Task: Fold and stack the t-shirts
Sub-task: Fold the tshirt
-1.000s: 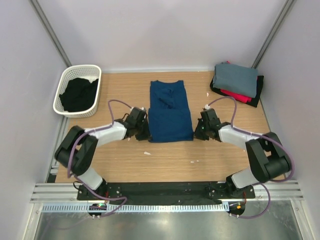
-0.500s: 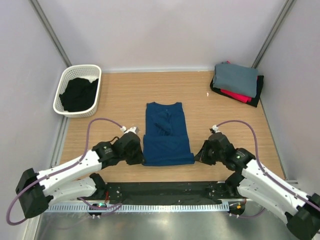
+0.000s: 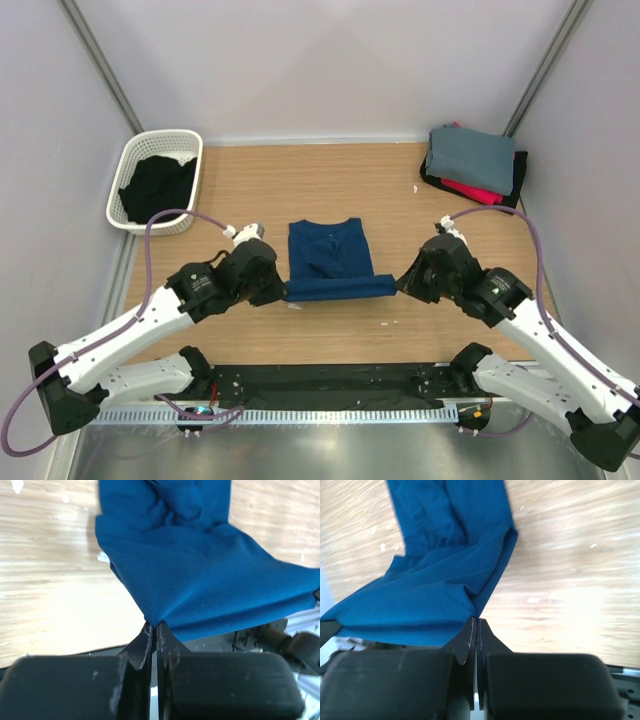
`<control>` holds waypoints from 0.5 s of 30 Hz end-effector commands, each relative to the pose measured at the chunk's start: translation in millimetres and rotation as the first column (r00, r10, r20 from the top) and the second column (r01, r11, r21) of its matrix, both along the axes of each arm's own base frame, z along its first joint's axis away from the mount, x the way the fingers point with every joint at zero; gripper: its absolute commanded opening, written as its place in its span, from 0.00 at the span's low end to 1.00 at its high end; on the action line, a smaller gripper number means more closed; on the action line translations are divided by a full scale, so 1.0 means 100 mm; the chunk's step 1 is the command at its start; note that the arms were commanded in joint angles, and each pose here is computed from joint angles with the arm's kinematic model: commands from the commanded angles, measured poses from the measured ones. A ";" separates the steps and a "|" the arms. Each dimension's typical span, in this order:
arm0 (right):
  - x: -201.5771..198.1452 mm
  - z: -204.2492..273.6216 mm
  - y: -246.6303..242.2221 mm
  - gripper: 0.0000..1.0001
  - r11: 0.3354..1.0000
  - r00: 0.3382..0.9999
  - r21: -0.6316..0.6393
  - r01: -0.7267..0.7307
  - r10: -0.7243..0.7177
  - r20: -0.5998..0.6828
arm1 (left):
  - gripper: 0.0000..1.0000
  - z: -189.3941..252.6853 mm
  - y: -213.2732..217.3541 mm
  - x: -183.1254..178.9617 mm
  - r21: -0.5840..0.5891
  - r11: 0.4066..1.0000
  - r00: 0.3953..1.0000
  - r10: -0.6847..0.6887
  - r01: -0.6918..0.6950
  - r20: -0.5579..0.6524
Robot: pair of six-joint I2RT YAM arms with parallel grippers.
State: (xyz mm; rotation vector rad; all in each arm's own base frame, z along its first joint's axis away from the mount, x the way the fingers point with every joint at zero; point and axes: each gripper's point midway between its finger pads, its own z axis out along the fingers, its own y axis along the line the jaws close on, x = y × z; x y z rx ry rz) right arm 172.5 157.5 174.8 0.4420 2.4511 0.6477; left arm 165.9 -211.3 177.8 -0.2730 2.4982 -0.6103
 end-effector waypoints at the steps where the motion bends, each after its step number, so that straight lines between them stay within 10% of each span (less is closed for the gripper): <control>1: 0.28 0.19 -0.20 0.01 0.990 0.991 -0.120 0.081 -0.067 0.115 | 0.00 0.04 0.15 0.22 0.047 0.997 0.997 0.066 -0.069 0.049; 15: 1.14 0.34 -0.03 0.01 0.965 0.968 -0.238 0.111 -0.051 0.245 | 0.00 -0.08 0.06 0.93 -0.062 0.993 0.995 0.098 -0.096 0.031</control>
